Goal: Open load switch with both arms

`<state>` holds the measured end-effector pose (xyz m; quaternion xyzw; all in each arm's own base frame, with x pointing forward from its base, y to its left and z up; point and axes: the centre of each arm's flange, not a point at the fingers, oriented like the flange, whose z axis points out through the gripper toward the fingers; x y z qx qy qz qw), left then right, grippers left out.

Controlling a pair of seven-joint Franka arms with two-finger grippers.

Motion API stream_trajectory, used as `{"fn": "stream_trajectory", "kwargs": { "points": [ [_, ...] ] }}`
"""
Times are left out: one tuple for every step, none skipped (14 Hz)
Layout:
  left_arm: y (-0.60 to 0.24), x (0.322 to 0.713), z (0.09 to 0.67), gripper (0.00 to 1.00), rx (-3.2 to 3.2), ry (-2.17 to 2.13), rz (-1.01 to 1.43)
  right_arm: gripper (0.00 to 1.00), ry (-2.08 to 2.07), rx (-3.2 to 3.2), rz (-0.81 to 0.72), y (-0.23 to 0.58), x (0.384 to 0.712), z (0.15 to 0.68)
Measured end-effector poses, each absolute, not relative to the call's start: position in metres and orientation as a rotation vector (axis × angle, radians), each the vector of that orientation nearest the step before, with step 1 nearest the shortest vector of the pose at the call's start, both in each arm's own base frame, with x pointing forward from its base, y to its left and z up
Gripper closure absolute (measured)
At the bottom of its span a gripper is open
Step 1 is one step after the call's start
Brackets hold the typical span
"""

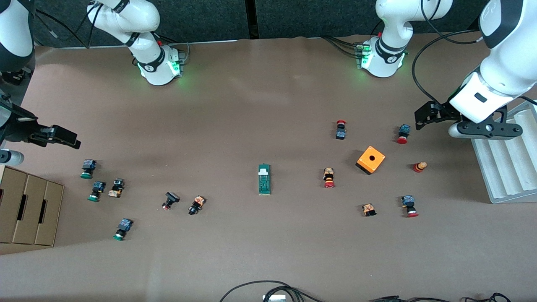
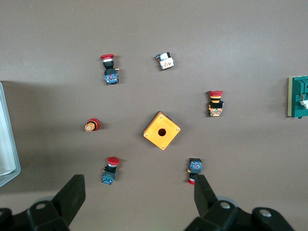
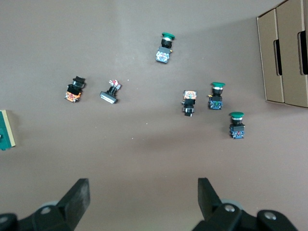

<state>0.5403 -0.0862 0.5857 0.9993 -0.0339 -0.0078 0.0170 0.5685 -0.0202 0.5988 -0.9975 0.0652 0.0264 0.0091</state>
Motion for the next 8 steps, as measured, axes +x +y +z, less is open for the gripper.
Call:
{"fn": "stream_trajectory", "kwargs": {
  "points": [
    [-0.0861,0.5403,0.5857,0.00,3.106,-0.105,-0.024,0.00,0.204,-3.116,0.088,-0.0202,0.5684,0.5972],
    [-0.0861,0.5403,0.5857,0.00,3.106,-0.105,-0.024,0.00,0.204,-3.116,0.093,-0.0202,0.5682,0.5959],
    [-0.0861,0.5404,0.5856,0.00,3.106,-0.105,-0.024,0.00,0.204,-3.116,0.097,-0.0202,0.5680,0.5946],
    [-0.0860,0.5404,0.5856,0.00,3.106,-0.105,-0.024,0.00,0.204,-3.115,0.101,-0.0201,0.5679,0.5935],
    [-0.0858,0.5404,0.5855,0.00,3.106,-0.104,-0.025,0.00,0.204,-3.115,0.105,-0.0200,0.5678,0.5923],
    [-0.0854,0.5405,0.5855,0.00,3.106,-0.103,-0.025,0.00,0.203,-3.115,0.107,-0.0200,0.5678,0.5917],
    [-0.0850,0.5406,0.5854,0.00,3.106,-0.102,-0.025,0.00,0.200,-3.116,0.108,-0.0198,0.5678,0.5914],
    [-0.0847,0.5407,0.5854,0.00,3.106,-0.101,-0.025,0.00,0.195,-3.116,0.109,-0.0196,0.5678,0.5913]
  ]
}}
